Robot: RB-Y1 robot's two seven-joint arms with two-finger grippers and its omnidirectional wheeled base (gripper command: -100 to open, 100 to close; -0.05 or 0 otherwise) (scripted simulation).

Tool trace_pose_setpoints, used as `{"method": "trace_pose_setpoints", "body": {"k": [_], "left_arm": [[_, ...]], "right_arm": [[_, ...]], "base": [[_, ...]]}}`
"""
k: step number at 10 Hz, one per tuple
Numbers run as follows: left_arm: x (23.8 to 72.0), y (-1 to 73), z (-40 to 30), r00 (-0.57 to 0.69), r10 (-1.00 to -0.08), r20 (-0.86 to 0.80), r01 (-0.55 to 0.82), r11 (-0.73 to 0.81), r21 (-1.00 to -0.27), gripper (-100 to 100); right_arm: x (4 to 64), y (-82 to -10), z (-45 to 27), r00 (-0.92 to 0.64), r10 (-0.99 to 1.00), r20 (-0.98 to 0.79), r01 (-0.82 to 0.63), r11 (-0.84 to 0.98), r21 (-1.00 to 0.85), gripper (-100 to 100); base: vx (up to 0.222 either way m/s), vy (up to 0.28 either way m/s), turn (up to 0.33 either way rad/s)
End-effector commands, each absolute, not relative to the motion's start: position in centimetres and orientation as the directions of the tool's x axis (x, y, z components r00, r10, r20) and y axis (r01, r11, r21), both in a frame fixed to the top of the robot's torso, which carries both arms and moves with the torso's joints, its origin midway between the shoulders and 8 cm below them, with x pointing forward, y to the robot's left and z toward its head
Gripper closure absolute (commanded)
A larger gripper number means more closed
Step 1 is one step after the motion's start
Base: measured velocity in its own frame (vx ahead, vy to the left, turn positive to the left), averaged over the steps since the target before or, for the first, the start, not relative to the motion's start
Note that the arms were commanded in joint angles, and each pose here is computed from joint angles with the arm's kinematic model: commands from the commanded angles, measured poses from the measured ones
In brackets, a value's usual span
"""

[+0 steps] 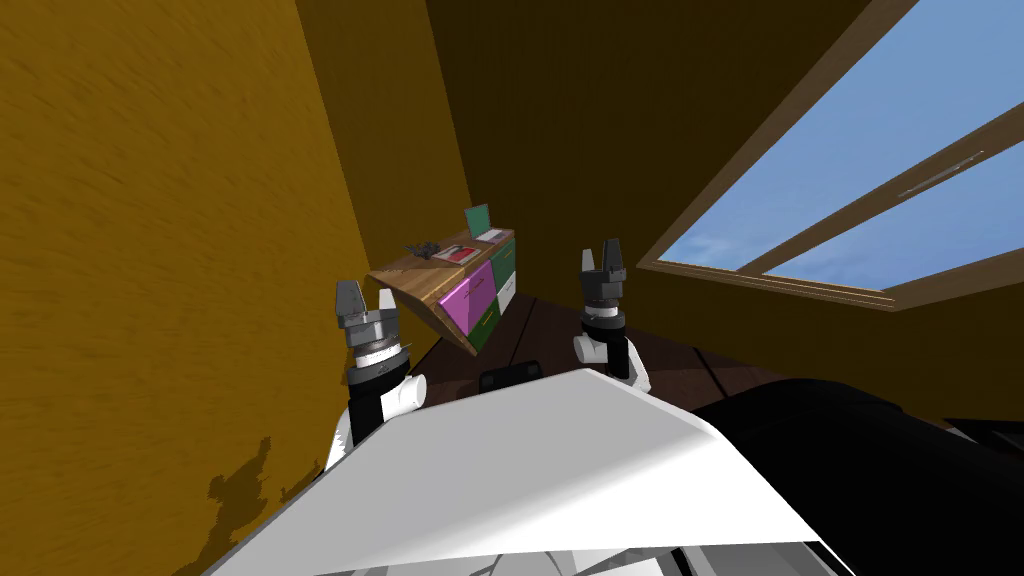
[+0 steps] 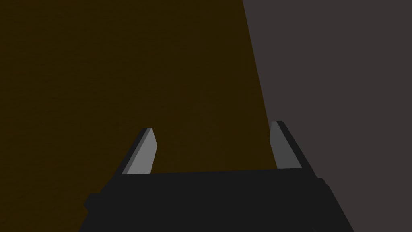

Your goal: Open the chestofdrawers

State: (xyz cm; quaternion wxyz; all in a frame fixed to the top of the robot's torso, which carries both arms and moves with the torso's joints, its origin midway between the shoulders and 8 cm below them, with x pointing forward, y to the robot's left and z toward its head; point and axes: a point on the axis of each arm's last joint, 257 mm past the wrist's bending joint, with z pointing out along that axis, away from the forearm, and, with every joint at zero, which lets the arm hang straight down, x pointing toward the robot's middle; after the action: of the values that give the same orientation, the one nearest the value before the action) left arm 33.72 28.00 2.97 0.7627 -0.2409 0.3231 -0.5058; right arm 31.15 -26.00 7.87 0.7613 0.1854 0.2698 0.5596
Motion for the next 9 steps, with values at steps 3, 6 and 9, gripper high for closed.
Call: {"method": "trace_pose_setpoints", "body": {"k": [3, 6, 9], "left_arm": [[33.72, 28.00, 2.98, 0.280, -0.927, -0.249, 0.616, 0.372, -0.694, 0], [33.71, 28.00, 2.98, 0.280, -0.927, -0.249, 0.616, 0.372, -0.694, 0], [33.71, 28.00, 2.99, 0.280, -0.927, -0.249, 0.616, 0.372, -0.694, 0]], "right_arm": [[31.14, -26.00, 7.87, 0.228, 0.952, -0.203, -0.752, 0.305, 0.584, 0], [31.14, -25.99, 7.88, 0.228, 0.952, -0.203, -0.752, 0.305, 0.584, 0], [31.14, -25.99, 7.88, 0.228, 0.952, -0.203, -0.752, 0.305, 0.584, 0]], "base": [[0.000, 0.000, 0.000], [0.000, 0.000, 0.000], [0.000, 0.000, 0.000]]}}
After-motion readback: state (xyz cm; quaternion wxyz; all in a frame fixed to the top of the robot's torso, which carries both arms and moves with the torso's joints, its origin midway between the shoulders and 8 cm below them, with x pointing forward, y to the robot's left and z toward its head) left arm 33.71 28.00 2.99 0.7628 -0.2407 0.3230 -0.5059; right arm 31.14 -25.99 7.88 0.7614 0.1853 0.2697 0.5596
